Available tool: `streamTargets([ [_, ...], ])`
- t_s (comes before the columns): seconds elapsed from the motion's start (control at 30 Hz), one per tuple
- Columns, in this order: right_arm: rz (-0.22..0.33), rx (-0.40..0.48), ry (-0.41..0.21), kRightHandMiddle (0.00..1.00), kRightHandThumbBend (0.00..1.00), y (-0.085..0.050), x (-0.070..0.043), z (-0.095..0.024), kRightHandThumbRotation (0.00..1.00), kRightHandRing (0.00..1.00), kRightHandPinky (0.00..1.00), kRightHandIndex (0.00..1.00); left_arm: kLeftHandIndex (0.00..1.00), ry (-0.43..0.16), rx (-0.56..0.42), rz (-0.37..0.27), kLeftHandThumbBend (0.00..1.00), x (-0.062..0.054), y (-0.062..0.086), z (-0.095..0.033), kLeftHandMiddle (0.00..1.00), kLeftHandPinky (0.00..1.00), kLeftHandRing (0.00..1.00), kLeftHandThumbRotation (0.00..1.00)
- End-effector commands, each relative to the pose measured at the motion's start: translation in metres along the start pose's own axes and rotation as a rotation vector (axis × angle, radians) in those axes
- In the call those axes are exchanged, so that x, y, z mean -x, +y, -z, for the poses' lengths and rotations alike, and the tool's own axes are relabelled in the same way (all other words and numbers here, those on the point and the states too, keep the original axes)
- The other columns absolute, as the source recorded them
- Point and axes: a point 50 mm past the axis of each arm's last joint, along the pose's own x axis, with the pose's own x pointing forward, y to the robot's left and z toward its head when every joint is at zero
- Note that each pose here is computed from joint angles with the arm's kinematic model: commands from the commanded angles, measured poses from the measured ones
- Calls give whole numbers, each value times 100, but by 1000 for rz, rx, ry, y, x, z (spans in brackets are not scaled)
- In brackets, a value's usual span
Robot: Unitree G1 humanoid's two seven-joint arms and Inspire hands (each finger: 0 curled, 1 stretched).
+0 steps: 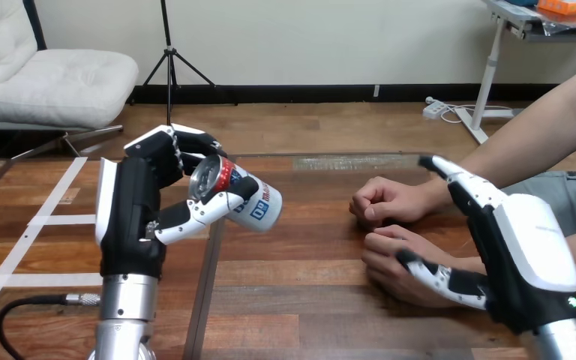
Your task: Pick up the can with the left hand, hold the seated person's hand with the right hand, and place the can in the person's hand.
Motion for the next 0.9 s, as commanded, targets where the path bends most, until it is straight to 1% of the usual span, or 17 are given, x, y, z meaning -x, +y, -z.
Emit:
streamTargets([
  [0.0,13,99,-49,87,71,-19,-16,-5,14,86,78,88,42,-116,12,-3,69,-15,-2,-20,43,35,39,0],
  [0.13,-20,137,-36,87,74,-21,-18,-2,14,86,81,88,42,-117,11,0,69,-15,-2,-20,43,34,39,0],
  [0.2,-54,170,-19,87,75,-23,-20,-1,15,87,83,88,42,-120,2,3,68,-15,-2,-21,43,35,39,0],
  [0.37,-112,233,12,88,78,-25,-24,1,15,88,86,88,42,-113,6,6,68,-14,-2,-20,43,35,39,0],
  [0.43,-129,245,22,88,79,-25,-24,2,16,88,88,87,42,-111,7,5,69,-14,-2,-21,43,35,39,0],
  [0.57,-191,281,48,89,80,-27,-27,3,15,89,91,87,42,-110,-6,7,69,-13,-2,-21,43,35,39,0],
  [0.7,-242,307,69,90,80,-28,-29,4,14,92,96,87,42,-113,-17,6,70,-12,-2,-21,43,34,39,0],
  [0.87,-284,328,91,91,81,-29,-31,6,14,93,99,86,43,-117,-30,5,70,-11,-1,-21,43,35,39,0],
])
